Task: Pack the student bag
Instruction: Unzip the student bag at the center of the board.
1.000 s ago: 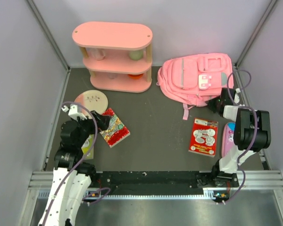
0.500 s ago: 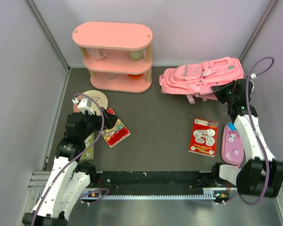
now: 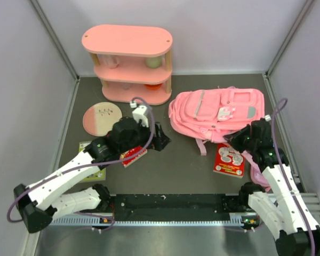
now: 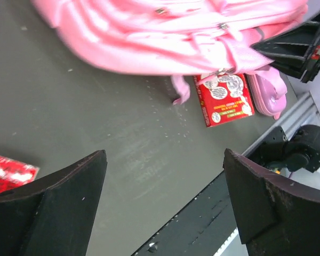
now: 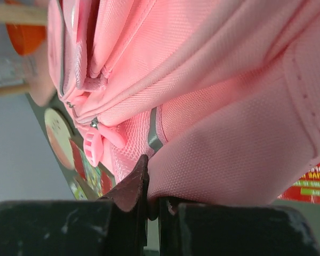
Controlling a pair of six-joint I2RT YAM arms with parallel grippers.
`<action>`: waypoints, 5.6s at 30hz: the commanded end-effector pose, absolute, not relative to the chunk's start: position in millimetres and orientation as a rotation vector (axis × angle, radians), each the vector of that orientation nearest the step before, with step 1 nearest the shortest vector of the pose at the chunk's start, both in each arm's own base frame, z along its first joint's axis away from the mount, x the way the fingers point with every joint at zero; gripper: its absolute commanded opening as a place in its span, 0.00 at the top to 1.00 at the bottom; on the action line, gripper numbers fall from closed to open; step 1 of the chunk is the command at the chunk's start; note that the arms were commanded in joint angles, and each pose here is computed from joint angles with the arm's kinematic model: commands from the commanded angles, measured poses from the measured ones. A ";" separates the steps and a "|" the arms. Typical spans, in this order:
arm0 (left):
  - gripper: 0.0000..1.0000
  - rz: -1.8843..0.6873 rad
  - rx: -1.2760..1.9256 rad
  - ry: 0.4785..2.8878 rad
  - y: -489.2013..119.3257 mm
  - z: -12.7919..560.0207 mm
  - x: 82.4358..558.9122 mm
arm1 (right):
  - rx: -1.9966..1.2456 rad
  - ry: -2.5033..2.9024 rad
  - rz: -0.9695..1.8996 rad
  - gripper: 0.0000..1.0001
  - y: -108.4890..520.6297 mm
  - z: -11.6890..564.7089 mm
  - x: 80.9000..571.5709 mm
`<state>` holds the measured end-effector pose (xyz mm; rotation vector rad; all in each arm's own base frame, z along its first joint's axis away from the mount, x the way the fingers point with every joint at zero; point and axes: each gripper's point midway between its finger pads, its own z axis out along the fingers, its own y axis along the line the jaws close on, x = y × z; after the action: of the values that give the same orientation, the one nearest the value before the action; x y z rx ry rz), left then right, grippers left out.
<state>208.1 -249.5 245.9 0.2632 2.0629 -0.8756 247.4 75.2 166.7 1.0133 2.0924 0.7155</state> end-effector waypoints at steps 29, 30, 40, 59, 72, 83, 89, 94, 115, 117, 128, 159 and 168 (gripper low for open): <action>0.29 -1.003 0.362 1.984 -434.5 165.7 145.3 | 0.812 2.071 1.026 1.00 118.3 199.5 189.0; 0.30 -0.995 0.345 1.977 -435.6 166.0 148.5 | 0.811 2.068 1.029 1.00 118.4 203.1 188.4; 0.32 -0.981 0.238 1.876 -450.8 182.0 174.4 | 0.797 2.042 1.088 1.00 122.4 226.6 180.3; 0.98 -1.011 0.142 1.835 -443.0 200.0 192.9 | 0.786 2.054 1.084 1.00 121.9 220.7 173.8; 1.00 -0.826 0.288 2.006 -390.0 166.9 175.0 | 0.756 2.113 0.752 1.00 91.2 188.3 202.4; 1.00 -0.677 0.694 2.248 -315.6 109.4 117.2 | 0.779 2.057 0.412 1.00 37.3 181.4 227.9; 1.00 -0.796 0.801 2.292 -322.1 103.8 92.2 | 0.789 2.060 0.399 1.00 19.3 183.6 272.2; 1.00 -0.825 0.829 2.284 -338.7 110.8 92.5 | 0.751 2.080 0.489 1.00 12.3 205.2 323.4; 1.00 -1.015 0.781 2.186 -431.9 164.0 108.9 | 0.853 2.136 1.233 0.19 122.0 156.9 158.6; 1.00 -1.020 0.792 2.182 -432.2 163.9 107.8 | 0.869 2.152 1.268 0.20 126.3 150.8 154.1; 1.00 -1.016 0.801 2.185 -436.1 158.4 108.6 | 0.872 2.141 1.319 0.23 132.2 159.5 156.5; 1.00 -1.030 0.833 2.157 -436.5 164.6 106.3 | 0.802 2.233 1.234 1.00 163.4 131.7 177.4; 1.00 -0.695 0.805 2.212 -357.3 145.1 124.8 | 0.690 2.230 0.815 1.00 120.9 151.3 215.3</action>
<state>114.1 -395.9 119.8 0.8330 2.2885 -0.7951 178.1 148.3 130.1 0.7696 2.3250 1.0385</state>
